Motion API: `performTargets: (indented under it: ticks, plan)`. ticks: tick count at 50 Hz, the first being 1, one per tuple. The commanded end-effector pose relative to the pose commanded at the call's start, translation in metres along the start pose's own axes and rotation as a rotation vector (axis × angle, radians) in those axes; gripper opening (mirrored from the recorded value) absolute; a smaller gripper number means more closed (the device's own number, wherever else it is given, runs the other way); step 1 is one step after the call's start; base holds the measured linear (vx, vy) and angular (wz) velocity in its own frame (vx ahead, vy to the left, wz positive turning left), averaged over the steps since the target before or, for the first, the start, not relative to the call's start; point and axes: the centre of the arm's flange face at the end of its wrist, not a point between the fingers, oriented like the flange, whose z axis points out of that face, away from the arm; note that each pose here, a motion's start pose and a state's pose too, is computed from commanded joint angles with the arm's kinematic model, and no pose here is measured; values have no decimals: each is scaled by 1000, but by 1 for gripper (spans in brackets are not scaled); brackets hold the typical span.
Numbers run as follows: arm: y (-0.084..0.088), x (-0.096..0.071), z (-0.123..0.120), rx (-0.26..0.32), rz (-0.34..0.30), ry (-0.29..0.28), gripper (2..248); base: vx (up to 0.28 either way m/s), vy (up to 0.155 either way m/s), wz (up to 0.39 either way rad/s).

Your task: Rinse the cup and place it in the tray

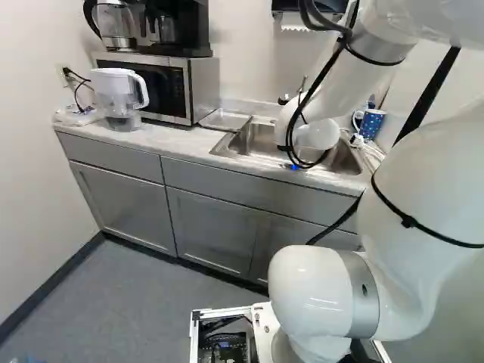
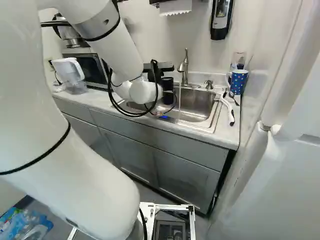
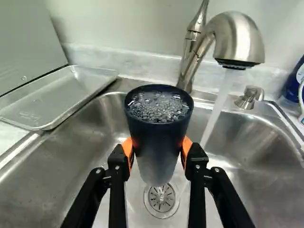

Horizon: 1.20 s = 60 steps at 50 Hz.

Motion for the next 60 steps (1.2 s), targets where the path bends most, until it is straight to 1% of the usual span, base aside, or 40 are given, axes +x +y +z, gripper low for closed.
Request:
performTargets:
  ticks: [23,46,53,60]
  plan:
    - [-33,6,6,73,-28,6,119,0,0,0]
    - [-49,39,27,104,-41,56,119,0,0,0]
    - [-52,49,32,108,-42,71,119,0,0,0]
    - [-52,57,32,108,-43,81,119,0,0,0]
